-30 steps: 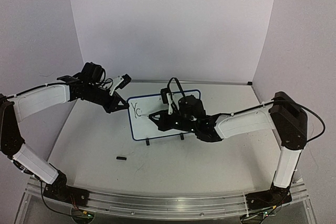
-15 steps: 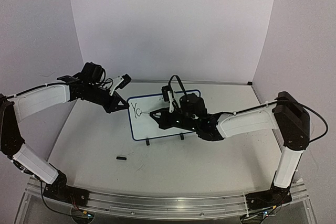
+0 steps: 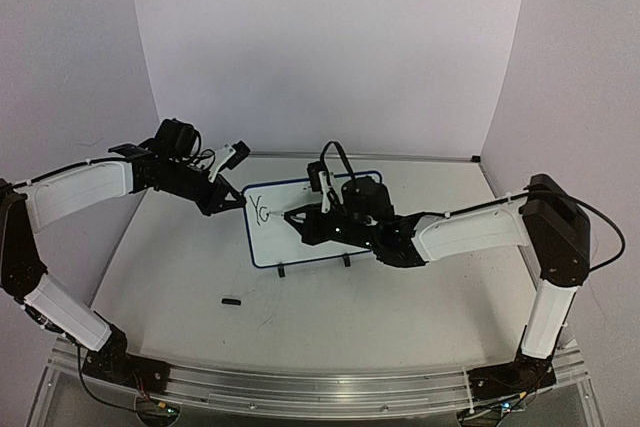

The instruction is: Write a sentence on the whiteboard

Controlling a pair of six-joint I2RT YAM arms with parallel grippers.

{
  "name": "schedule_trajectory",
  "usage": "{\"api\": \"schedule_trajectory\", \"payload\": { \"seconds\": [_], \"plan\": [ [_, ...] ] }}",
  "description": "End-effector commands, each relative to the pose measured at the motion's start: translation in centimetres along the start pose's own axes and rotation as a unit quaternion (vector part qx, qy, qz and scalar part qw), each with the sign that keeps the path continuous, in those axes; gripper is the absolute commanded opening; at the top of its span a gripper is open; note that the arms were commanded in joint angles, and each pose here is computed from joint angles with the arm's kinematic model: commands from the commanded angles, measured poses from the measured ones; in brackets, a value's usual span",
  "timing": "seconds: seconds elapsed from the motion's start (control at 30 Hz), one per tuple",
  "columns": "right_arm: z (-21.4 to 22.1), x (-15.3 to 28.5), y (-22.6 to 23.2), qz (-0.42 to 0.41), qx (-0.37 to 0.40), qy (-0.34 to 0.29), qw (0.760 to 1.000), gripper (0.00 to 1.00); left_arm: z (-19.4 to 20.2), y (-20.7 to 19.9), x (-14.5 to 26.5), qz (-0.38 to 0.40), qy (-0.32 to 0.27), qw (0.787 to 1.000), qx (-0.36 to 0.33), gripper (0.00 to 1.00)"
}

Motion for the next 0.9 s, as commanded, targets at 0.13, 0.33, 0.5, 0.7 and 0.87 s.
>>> {"api": "schedule_trajectory", "payload": {
  "seconds": [0.13,0.33,0.5,0.7,0.87],
  "plan": [
    [-4.63,0.95,1.12,-0.013,0.006,-0.068,0.998,0.0,-0.01,0.34,0.29,-0.02,-0.002,1.0,-0.019,0.0],
    [-5.05,1.21,1.43,-0.022,0.005,-0.076,0.997,0.0,0.01,0.32,0.25,-0.02,-0.001,1.0,-0.018,0.0],
    [-5.18,1.29,1.52,-0.025,0.005,-0.078,0.997,0.0,0.01,0.32,0.28,-0.02,-0.001,1.0,-0.019,0.0],
    [-5.21,1.41,1.62,-0.028,0.005,-0.08,0.996,0.0,0.0,0.24,0.27,-0.018,-0.001,1.0,-0.019,0.0],
    [-5.17,1.26,1.76,-0.035,0.004,-0.078,0.996,0.0,0.02,0.27,0.25,-0.02,0.0,1.0,-0.019,0.0]
  ]
}}
Point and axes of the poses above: each gripper's point midway between its finger pads, its own x axis back along the fingers, its own y axis along the line the jaws close on, z = x × y, the point moved 6 cm from there along x, back along the fingers, and after that the axes turned 8 degrees about x, right-handed, at the moved point
